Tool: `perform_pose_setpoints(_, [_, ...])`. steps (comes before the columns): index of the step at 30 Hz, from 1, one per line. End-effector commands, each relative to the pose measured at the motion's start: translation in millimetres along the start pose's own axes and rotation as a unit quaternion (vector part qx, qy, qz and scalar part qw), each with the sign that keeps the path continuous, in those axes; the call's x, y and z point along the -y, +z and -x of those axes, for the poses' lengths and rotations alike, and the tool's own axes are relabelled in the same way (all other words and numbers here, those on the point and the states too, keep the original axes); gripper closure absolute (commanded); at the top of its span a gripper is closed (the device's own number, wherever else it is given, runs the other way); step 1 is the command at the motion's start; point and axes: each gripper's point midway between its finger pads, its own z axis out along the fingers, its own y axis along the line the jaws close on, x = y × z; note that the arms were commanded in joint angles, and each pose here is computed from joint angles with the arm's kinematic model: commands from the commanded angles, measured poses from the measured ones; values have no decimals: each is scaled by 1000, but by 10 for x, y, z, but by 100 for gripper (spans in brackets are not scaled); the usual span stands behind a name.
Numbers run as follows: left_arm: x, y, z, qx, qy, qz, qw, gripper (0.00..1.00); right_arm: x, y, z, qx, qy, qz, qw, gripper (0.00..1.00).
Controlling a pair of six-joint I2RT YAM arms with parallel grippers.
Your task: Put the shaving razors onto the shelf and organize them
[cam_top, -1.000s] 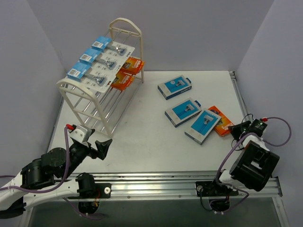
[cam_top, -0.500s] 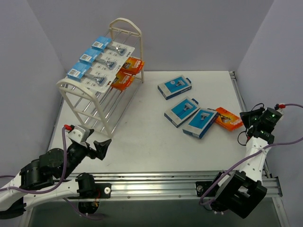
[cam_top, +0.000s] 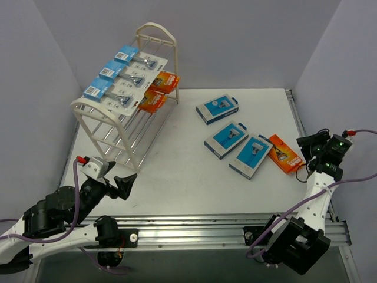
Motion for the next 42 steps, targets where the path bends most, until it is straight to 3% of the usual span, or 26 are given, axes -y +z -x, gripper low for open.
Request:
perform_pose_setpoints(1, [-8,-44,101,17,-18,-7,1000,6,329,119,-308,-37,3,-36,999,55])
perform_pose_setpoints(22, [29,32,29,0,-5,2,1000,6,1227,520,-574,-41,-24,-167,985,32])
perform_pose_setpoints(42, [34,92,-24,-13,9,15,1000,6,1525,815,-757,-51,-19,-180,982,29])
